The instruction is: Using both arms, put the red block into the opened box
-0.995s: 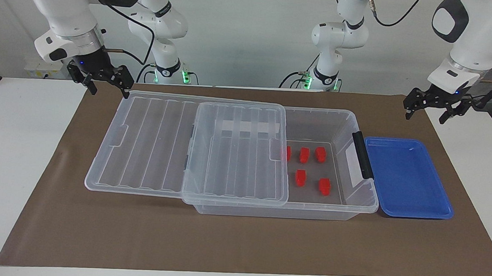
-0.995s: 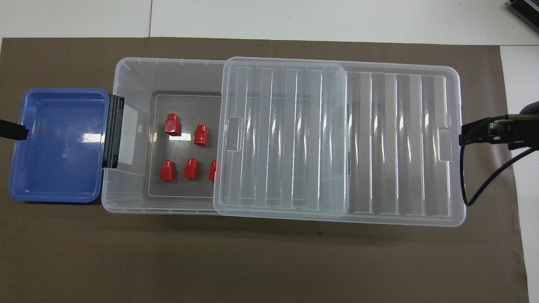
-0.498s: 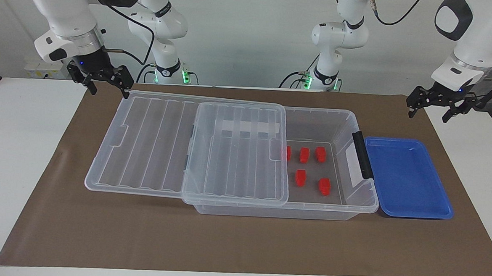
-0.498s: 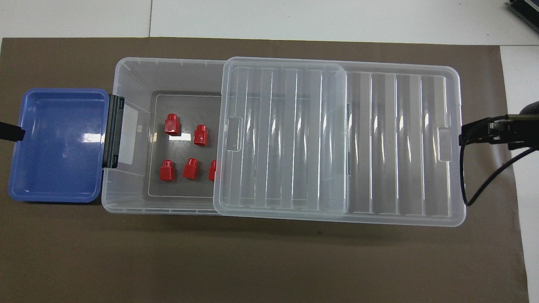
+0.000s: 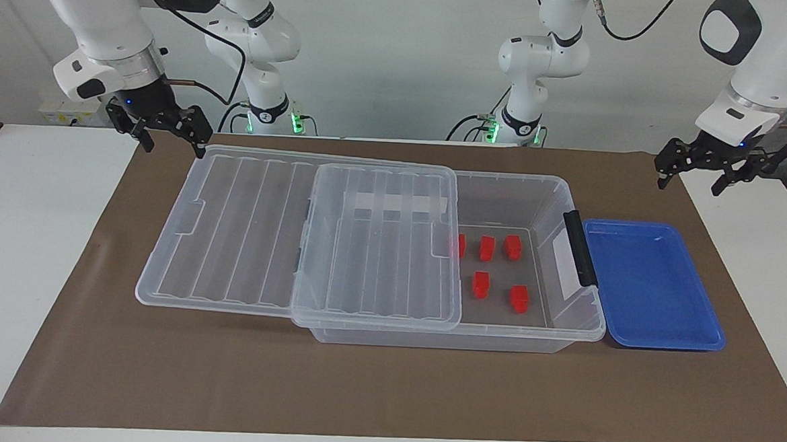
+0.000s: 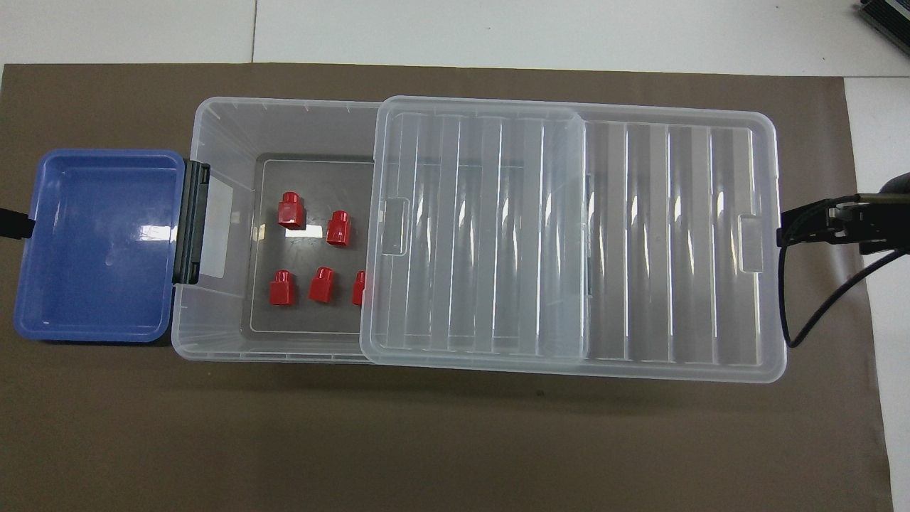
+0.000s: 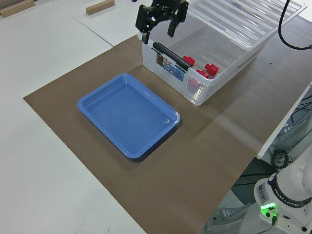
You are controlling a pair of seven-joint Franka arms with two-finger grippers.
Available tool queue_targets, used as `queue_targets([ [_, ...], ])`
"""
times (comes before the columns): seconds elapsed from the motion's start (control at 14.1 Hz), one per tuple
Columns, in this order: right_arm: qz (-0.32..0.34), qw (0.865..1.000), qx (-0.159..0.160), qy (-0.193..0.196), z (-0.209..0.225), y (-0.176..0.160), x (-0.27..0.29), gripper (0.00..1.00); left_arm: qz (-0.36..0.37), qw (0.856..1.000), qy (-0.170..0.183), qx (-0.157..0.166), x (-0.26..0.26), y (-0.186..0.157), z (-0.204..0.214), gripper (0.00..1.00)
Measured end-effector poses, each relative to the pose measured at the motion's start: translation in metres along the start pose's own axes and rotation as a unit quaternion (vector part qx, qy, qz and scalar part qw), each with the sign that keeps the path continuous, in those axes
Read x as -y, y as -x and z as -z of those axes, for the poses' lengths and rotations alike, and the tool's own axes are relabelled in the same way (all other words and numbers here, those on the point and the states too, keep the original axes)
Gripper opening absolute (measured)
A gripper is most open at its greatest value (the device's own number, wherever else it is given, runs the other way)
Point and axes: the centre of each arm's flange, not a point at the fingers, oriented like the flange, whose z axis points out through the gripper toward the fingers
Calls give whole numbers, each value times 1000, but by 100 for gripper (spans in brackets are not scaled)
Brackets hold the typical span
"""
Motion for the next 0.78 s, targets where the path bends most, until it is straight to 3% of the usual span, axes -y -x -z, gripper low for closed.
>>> queue_targets([
  [0.78,2,1000,0,0,0,0,2,100,-24,1000,0,-6,-26,-10,3,100],
])
